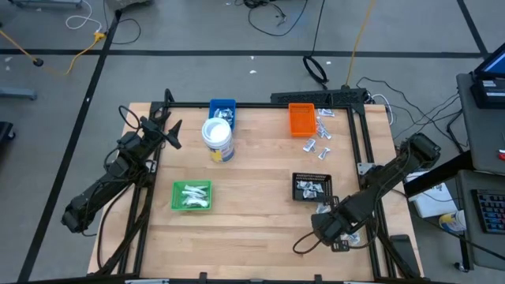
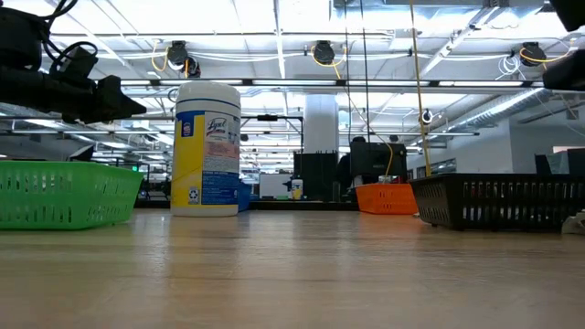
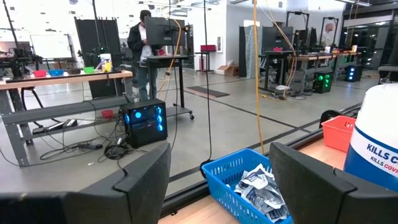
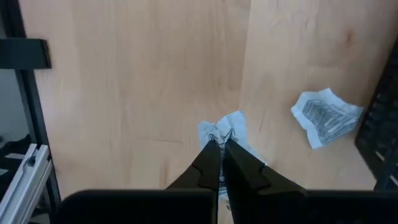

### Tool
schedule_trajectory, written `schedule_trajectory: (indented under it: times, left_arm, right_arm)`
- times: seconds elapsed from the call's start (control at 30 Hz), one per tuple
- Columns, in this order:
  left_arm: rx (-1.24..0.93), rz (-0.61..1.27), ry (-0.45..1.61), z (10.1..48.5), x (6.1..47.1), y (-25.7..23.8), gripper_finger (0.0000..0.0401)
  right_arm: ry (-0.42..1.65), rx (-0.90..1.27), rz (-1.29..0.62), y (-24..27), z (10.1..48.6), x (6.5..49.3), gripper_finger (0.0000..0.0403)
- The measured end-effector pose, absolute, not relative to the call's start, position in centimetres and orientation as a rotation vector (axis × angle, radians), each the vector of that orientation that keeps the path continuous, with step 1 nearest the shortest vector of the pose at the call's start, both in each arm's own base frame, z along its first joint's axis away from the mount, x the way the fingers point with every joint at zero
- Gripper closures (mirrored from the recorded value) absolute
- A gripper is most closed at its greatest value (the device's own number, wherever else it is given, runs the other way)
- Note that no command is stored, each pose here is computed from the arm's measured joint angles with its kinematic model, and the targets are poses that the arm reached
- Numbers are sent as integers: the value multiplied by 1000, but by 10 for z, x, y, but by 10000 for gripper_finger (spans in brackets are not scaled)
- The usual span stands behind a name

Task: Pick & Place First Aid Supplies
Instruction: Put the gray towelette pack into the black bin

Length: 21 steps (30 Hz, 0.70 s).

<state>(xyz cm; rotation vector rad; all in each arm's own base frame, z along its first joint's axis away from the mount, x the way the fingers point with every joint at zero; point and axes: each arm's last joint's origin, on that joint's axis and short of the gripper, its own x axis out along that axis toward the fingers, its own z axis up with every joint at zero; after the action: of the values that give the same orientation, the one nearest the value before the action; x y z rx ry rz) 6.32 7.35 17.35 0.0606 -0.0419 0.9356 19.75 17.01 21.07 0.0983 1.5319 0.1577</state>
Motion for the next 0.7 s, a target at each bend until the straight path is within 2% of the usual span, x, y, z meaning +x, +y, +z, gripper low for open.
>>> schedule_trajectory:
  times: [0.23,0.7]
  left_arm:
    - [61,935,-42,173,63,74,128]
    - [61,935,-42,173,63,74,128]
  right_arm:
    - [1492,113,161,153,220,205,399]
    - [1448,136,91,77,231,231,397]
